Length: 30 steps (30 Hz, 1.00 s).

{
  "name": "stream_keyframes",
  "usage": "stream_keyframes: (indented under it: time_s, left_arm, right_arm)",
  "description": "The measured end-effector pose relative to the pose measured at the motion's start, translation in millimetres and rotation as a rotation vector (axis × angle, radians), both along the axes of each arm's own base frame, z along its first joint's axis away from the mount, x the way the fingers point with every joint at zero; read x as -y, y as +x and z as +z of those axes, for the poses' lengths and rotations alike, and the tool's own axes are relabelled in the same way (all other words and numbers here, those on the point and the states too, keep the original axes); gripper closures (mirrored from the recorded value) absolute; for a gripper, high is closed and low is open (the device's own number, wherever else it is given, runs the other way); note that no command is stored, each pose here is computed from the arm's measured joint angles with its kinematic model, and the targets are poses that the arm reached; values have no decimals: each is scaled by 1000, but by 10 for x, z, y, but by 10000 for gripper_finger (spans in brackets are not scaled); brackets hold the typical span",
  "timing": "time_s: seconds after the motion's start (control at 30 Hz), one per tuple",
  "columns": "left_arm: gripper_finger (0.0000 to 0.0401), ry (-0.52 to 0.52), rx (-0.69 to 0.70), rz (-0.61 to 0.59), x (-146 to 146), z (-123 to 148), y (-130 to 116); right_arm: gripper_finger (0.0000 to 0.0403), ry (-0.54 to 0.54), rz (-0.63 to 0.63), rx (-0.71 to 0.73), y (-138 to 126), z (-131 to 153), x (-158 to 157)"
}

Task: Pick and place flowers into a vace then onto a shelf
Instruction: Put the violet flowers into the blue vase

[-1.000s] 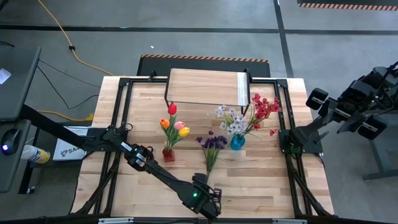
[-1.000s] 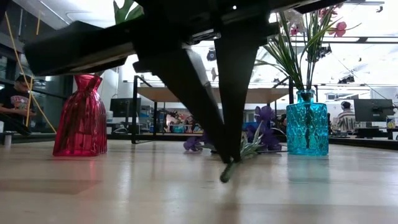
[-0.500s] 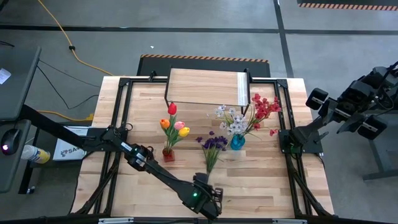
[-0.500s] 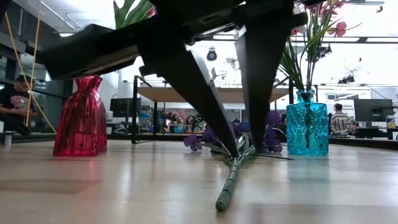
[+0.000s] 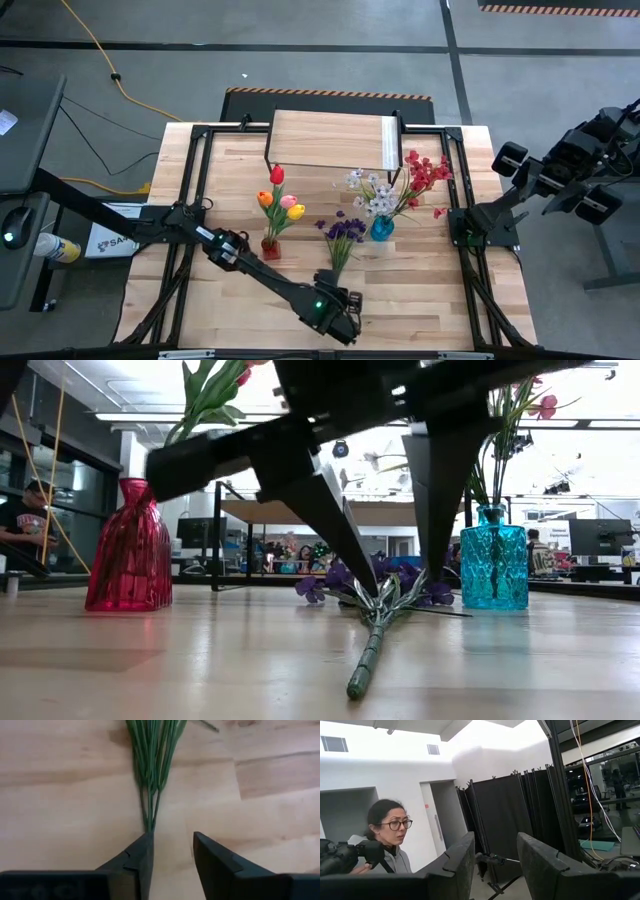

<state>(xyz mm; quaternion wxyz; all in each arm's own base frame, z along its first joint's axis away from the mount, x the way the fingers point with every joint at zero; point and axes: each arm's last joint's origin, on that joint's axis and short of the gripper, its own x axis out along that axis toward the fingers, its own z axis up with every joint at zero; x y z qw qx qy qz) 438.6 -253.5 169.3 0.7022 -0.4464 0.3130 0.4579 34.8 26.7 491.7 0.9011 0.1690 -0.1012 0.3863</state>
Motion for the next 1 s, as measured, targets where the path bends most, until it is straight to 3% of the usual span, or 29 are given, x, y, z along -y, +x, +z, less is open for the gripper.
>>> stream_keyframes:
  time_s: [0.2,0.47,1.0]
  left_arm:
    - [211,-32,-60,-12,-197,-10,101]
    - [226,-51,-114,-34,-414,-19,200]
    - [242,-98,-157,-52,-437,-154,245]
  right_arm:
    - [263,7,12,-8,-1,0,-2]
    - [263,2,45,-21,-5,-10,-9]
    - [263,-8,61,-13,-9,-10,-14]
